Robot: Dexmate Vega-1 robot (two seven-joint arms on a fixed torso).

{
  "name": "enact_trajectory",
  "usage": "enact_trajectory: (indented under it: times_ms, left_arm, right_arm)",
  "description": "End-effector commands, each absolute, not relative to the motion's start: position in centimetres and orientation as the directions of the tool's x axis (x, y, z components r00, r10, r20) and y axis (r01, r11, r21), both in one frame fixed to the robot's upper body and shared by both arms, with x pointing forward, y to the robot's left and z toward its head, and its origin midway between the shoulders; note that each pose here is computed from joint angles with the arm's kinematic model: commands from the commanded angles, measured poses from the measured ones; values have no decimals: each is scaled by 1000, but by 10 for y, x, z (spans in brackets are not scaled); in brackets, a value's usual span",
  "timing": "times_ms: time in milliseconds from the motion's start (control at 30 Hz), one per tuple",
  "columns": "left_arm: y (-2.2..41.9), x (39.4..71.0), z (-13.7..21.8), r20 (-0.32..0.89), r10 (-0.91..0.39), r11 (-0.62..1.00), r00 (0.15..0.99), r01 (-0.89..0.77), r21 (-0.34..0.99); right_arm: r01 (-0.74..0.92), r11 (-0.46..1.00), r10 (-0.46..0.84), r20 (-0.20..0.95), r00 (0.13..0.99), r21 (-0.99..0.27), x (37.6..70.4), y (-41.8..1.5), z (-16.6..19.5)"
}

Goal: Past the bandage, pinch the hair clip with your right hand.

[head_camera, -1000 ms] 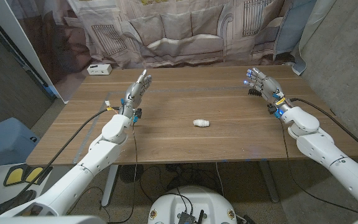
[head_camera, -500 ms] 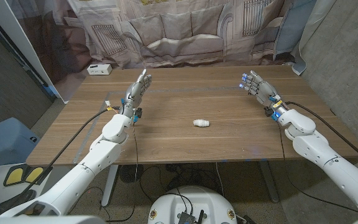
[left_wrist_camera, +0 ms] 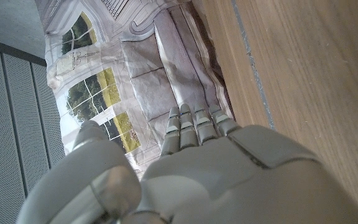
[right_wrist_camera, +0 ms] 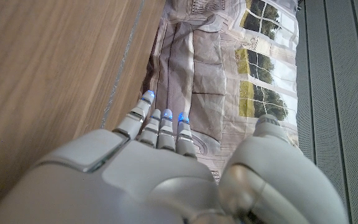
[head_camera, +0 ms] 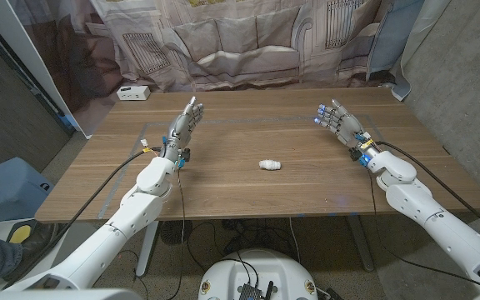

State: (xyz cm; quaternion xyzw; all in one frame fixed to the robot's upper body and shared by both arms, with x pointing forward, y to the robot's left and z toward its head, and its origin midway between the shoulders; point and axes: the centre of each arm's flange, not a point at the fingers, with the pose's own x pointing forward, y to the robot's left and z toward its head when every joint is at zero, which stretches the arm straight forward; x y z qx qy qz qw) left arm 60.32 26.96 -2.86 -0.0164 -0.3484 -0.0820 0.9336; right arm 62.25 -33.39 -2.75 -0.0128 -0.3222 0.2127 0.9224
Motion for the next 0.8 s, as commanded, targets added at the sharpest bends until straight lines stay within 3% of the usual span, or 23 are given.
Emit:
enact_trajectory:
  times_ms: [33,800]
  left_arm:
    - [268,601,-34,643,-146,986,752,164,31]
    - [266,607,-38,661,-164,980,733,200,22]
  right_arm:
    - [-410,900,414,587,696,-149,625,-334,-31]
    - [-391,910,396,571,719,-139,613,-338,-32]
